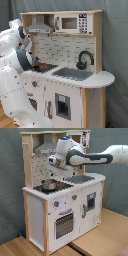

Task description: Play with the kitchen

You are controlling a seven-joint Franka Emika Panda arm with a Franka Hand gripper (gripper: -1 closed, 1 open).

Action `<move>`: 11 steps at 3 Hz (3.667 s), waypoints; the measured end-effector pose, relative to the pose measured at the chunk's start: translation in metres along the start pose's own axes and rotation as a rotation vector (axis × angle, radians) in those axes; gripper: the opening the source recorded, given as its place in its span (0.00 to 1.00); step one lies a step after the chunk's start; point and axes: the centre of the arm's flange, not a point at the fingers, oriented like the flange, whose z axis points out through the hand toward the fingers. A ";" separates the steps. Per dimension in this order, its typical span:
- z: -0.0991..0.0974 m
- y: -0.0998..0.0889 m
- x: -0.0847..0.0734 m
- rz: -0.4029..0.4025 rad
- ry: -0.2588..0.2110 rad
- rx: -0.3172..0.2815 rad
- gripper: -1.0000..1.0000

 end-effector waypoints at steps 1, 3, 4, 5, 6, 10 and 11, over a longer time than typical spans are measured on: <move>0.006 0.002 0.006 -0.060 -0.009 0.025 1.00; 0.025 -0.005 0.021 -0.202 -0.019 0.087 1.00; 0.034 0.004 0.015 -0.282 -0.034 0.115 1.00; 0.060 0.015 0.012 -0.340 -0.052 0.149 1.00; 0.061 0.007 0.016 -0.374 -0.050 0.165 1.00; 0.015 0.006 -0.015 -0.291 -0.149 0.261 0.00; 0.004 0.007 -0.030 -0.225 -0.194 0.299 0.00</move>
